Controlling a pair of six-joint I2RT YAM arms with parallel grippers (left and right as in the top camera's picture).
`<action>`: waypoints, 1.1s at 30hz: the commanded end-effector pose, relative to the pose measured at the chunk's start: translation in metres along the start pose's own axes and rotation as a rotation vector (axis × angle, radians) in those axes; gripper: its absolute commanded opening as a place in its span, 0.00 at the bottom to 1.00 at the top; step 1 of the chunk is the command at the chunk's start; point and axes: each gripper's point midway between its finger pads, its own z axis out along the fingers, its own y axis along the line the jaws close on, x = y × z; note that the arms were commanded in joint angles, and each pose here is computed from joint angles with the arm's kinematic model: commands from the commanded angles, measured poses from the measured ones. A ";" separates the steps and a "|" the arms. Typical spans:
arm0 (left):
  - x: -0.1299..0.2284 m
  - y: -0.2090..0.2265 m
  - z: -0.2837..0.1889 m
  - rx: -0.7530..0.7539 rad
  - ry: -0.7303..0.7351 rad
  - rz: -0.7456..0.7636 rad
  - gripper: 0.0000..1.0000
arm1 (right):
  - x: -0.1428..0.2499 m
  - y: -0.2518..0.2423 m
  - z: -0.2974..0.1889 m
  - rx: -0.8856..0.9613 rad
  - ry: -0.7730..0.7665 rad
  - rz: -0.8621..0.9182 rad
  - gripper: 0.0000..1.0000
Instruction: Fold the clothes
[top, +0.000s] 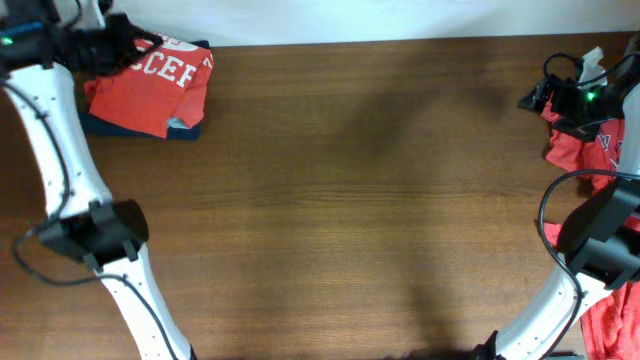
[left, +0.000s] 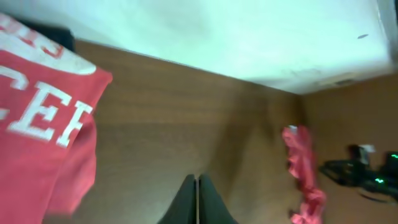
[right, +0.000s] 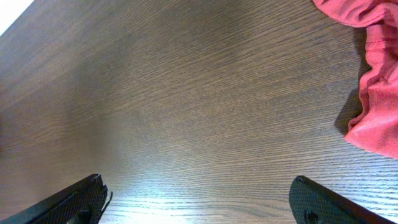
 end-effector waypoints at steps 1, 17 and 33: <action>-0.011 -0.036 -0.056 -0.233 -0.134 0.113 0.11 | -0.002 0.001 -0.006 0.013 -0.012 -0.008 0.99; 0.006 -0.036 -0.076 -0.373 -0.115 0.096 0.99 | -0.002 0.001 -0.006 0.013 -0.012 -0.008 0.99; 0.006 -0.036 -0.076 -0.373 -0.115 0.096 0.99 | -0.001 0.001 -0.004 0.013 -0.007 -0.009 0.99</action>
